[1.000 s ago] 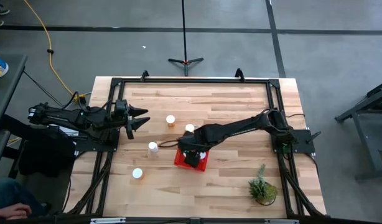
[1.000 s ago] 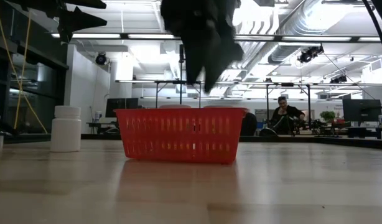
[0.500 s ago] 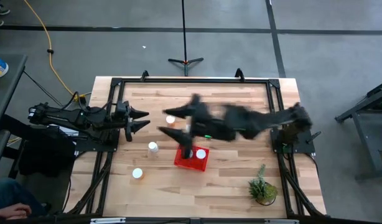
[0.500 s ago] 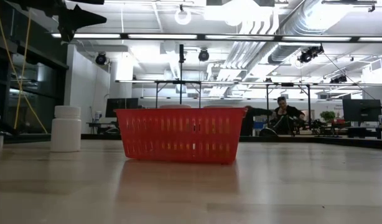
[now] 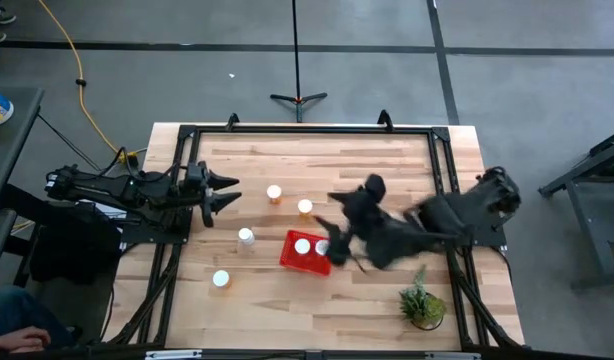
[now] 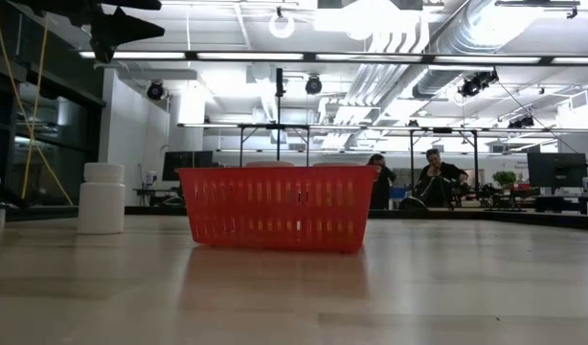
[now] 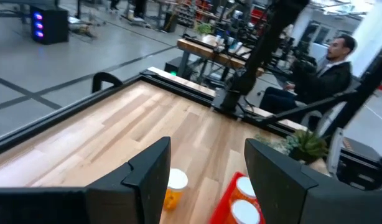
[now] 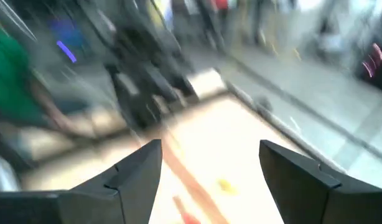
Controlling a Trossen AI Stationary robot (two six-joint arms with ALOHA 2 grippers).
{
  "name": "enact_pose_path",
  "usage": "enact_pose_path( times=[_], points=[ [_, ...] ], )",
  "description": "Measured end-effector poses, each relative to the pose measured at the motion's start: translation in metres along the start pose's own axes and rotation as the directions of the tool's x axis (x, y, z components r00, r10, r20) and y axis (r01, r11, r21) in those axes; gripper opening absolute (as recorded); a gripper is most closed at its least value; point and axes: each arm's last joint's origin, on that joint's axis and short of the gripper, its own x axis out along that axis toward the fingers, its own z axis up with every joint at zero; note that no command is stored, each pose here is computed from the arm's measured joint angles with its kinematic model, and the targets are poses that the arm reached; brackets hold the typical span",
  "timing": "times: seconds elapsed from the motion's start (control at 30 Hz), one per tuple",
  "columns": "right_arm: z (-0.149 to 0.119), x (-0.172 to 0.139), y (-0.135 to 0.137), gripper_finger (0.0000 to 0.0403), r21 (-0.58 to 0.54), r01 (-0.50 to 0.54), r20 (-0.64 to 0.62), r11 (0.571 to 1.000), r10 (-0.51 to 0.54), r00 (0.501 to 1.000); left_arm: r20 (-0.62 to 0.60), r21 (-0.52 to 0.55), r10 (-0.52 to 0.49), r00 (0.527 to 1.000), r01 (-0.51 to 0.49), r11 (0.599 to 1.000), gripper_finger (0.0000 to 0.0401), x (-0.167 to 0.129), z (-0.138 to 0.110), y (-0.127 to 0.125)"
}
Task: Pick and place pill bottles into a basket
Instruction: Put the top right orange pill bottle into the red bin
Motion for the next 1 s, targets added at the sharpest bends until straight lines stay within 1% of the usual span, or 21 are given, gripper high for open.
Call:
enact_pose_path(
  times=[0.03, 0.07, 0.1, 0.13, 0.2, 0.23, 0.3, 0.37, 0.4, 0.43, 0.5, 0.63, 0.7, 0.8, 0.87, 1.0],
  points=[
    [-0.005, 0.010, -0.008, 0.0259, -0.022, 0.029, -0.067, 0.999, -0.030, 0.997, 0.003, -0.001, 0.007, 1.000, -0.007, 1.000, 0.0239, 0.000, 0.000, 0.000],
    [-0.009, 0.021, -0.015, 0.0259, -0.044, 0.036, -0.132, 0.998, -0.042, 0.990, 0.006, -0.006, 0.016, 1.000, -0.016, 1.000, 0.0239, 0.000, 0.000, 0.000],
    [-0.013, 0.033, -0.021, 0.0259, -0.061, 0.020, -0.189, 0.998, -0.031, 0.981, 0.009, -0.016, 0.020, 1.000, -0.020, 1.000, 0.0239, 0.000, 0.000, 0.001],
    [-0.015, 0.042, -0.027, 0.0259, -0.071, -0.009, -0.231, 0.997, -0.008, 0.973, 0.012, -0.027, 0.028, 1.000, -0.028, 0.999, 0.0239, 0.000, 0.000, 0.001],
    [-0.023, 0.060, -0.032, 0.0259, -0.089, -0.107, -0.280, 0.990, 0.078, 0.957, 0.020, -0.036, 0.050, 0.999, -0.049, 0.998, 0.0239, 0.000, 0.001, 0.001],
    [-0.026, 0.069, -0.033, 0.0259, -0.082, -0.166, -0.264, 0.983, 0.140, 0.954, 0.022, -0.042, 0.058, 0.998, -0.057, 0.997, 0.0239, 0.000, 0.001, 0.002],
    [-0.033, 0.085, -0.037, 0.0259, -0.054, -0.316, -0.199, 0.947, 0.300, 0.933, 0.029, -0.056, 0.079, 0.996, -0.077, 0.995, 0.0239, 0.000, 0.001, 0.002],
    [-0.038, 0.099, -0.049, 0.0259, -0.005, -0.470, -0.061, 0.883, 0.469, 0.881, 0.037, -0.067, 0.099, 0.994, -0.097, 0.993, 0.0239, 0.000, 0.001, 0.003],
    [-0.041, 0.106, -0.057, 0.0259, 0.017, -0.517, 0.020, 0.856, 0.516, 0.856, 0.040, -0.075, 0.108, 0.993, -0.105, 0.992, 0.0239, 0.000, 0.001, 0.003],
    [-0.046, 0.110, -0.068, 0.0259, 0.036, -0.544, 0.087, 0.838, 0.540, 0.837, 0.044, -0.082, 0.118, 0.992, -0.114, 0.990, 0.0239, 0.000, 0.001, 0.003],
    [-0.064, 0.121, -0.089, 0.0259, 0.068, -0.539, 0.167, 0.839, 0.523, 0.836, 0.049, -0.083, 0.131, 0.990, -0.126, 0.989, 0.0239, 0.000, 0.002, 0.004],
    [-0.102, 0.142, -0.124, 0.0259, 0.105, -0.421, 0.203, 0.901, 0.395, 0.896, 0.054, -0.084, 0.147, 0.988, -0.142, 0.986, 0.0239, 0.000, 0.002, 0.004],
    [-0.113, 0.151, -0.138, 0.0259, 0.141, -0.399, 0.167, 0.906, 0.375, 0.912, 0.054, -0.084, 0.148, 0.988, -0.143, 0.986, 0.0239, 0.000, 0.002, 0.004],
    [-0.128, 0.165, -0.154, 0.0259, 0.233, -0.364, 0.041, 0.902, 0.364, 0.930, 0.054, -0.084, 0.147, 0.988, -0.143, 0.986, 0.0239, 0.000, 0.002, 0.004],
    [-0.136, 0.171, -0.159, 0.0263, 0.227, -0.348, -0.018, 0.910, 0.361, 0.932, 0.054, -0.084, 0.148, 0.987, -0.143, 0.986, 0.0239, 0.000, 0.002, 0.004],
    [-0.135, 0.172, -0.154, 0.0284, 0.126, -0.410, -0.019, 0.903, 0.415, 0.910, 0.056, -0.085, 0.154, 0.986, -0.149, 0.985, 0.0239, 0.000, 0.002, 0.004]
  ],
)
